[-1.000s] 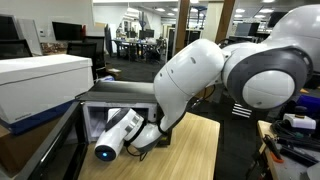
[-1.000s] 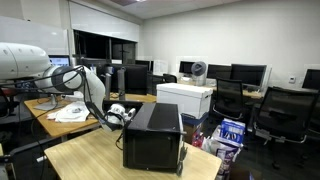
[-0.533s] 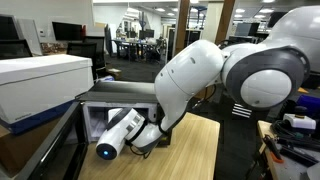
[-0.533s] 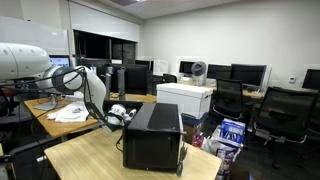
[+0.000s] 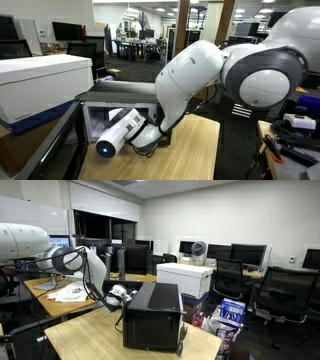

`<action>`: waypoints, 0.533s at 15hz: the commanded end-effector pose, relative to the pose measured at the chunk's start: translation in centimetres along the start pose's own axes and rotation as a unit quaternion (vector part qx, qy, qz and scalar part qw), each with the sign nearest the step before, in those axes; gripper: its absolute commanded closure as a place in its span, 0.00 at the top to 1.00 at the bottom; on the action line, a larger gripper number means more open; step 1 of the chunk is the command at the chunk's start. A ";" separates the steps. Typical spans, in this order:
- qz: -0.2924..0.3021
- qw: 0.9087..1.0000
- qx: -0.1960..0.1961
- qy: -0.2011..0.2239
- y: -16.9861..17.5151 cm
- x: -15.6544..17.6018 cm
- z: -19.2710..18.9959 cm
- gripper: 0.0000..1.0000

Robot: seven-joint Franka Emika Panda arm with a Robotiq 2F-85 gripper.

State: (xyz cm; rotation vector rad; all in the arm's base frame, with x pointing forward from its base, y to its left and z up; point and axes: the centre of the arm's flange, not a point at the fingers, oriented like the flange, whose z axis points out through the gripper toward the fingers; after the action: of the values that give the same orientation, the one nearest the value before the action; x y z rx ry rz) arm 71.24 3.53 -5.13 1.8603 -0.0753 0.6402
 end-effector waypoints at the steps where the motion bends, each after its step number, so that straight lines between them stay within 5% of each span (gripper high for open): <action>1: -0.023 0.999 0.006 -0.024 -1.3 0.1 1.2 1.00; 3: -0.021 1.000 0.002 -0.023 -1.5 -0.1 1.5 1.00; 4: -0.020 1.000 -0.002 -0.019 -1.5 -0.2 1.7 0.75; 8: -0.018 1.000 0.004 -0.010 -1.6 -1.2 2.3 0.53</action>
State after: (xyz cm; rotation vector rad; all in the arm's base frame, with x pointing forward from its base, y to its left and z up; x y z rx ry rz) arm 70.89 2.72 -5.65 1.8591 -0.0657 0.6117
